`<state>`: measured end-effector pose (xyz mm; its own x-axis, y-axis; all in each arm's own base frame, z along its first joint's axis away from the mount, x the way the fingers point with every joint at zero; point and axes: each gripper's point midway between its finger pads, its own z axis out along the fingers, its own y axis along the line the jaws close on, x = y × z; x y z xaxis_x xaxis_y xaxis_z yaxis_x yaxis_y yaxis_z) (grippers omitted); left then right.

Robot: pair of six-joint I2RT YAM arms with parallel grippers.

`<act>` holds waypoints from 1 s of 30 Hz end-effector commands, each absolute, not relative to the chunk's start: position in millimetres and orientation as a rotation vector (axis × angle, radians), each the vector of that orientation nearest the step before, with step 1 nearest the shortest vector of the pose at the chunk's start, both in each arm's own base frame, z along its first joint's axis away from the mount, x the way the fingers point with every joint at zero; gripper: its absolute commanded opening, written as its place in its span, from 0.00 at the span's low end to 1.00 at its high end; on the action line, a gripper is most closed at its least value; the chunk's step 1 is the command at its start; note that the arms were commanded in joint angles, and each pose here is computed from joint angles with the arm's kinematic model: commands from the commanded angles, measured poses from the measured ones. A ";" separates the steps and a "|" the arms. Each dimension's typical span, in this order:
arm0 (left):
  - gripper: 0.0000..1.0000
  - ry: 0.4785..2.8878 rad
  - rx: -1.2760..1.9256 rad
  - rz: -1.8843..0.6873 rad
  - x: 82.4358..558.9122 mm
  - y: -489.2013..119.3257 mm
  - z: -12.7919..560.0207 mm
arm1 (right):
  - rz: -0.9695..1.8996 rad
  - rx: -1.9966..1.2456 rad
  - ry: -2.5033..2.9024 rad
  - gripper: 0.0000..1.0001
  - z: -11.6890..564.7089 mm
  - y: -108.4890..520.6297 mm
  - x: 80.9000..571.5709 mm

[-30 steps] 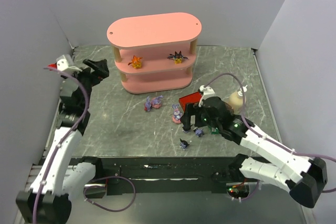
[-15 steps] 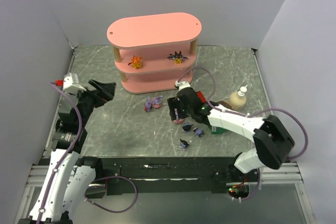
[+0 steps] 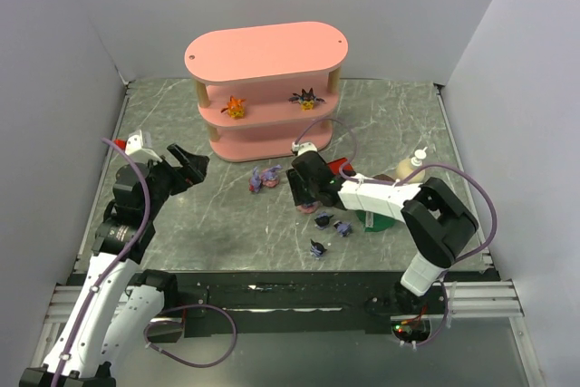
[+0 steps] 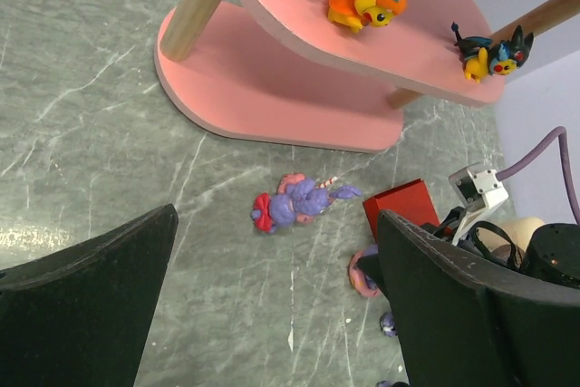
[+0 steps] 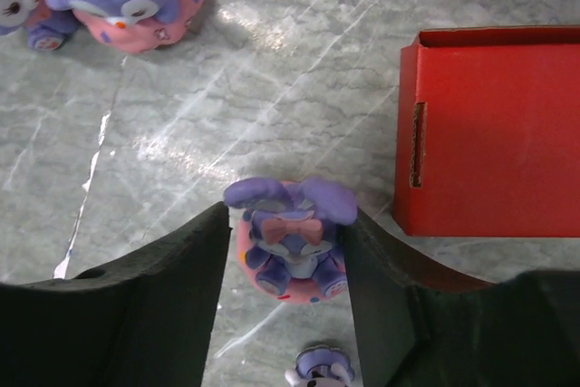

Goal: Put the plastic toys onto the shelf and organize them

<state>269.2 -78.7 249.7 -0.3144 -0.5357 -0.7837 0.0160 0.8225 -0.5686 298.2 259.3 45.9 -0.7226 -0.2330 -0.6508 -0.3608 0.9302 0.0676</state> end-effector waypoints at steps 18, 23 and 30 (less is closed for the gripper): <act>0.96 1.767 -0.354 -0.591 269.7 -80.9 272.0 | 0.253 -0.269 2.245 0.00 99.9 259.8 322.8; 0.96 1.766 -0.355 -0.592 269.8 -80.9 272.4 | 0.273 -0.240 2.190 0.00 126.1 257.9 326.0; 0.96 1.770 -0.352 -0.596 270.1 -81.8 271.2 | 0.268 -0.197 2.126 0.00 144.2 251.2 336.4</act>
<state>269.2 -78.8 249.5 -0.3149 -0.5280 -0.7887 0.0197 0.8272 -0.5616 317.6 251.8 108.8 -0.6190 -0.1086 -0.7778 -0.2777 0.9567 0.0873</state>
